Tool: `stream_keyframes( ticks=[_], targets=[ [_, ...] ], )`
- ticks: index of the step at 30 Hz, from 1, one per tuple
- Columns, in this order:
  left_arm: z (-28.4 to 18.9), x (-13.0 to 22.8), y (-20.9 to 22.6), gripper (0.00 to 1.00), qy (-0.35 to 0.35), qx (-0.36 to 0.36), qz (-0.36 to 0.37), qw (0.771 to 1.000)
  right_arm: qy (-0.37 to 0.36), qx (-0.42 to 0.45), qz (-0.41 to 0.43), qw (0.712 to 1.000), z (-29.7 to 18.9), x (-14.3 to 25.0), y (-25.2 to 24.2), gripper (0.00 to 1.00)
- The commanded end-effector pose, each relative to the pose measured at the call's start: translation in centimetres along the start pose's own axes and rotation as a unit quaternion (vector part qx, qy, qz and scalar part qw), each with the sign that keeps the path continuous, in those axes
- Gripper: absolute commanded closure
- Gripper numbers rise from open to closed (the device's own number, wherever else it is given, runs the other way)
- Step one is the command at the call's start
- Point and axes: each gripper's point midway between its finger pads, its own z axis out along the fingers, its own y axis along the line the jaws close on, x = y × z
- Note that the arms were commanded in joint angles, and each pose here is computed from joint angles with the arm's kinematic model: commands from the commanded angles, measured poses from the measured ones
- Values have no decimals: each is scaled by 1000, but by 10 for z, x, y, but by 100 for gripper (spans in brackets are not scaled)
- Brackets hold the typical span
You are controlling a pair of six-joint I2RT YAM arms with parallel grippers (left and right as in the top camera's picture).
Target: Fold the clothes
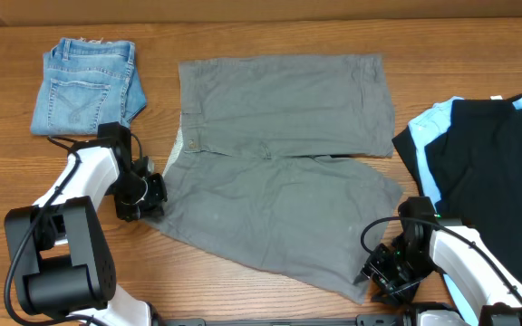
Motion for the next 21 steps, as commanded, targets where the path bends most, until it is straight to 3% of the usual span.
stream_keyframes(
  ticks=[1,4,14,21],
  targets=[
    [-4,-6,-4,95,-7,7,1,1000,-6,0,-9,1000,-1,0,1,57],
    [-4,-7,-4,95,-10,8,1,1000,7,-3,-8,1000,7,6,2,65],
    [-4,-9,-4,92,-14,8,2,1000,1,29,2,1000,13,10,-5,67],
    [-4,-9,-4,91,-15,9,2,1000,21,10,-8,1000,13,17,1,41]
  ],
)
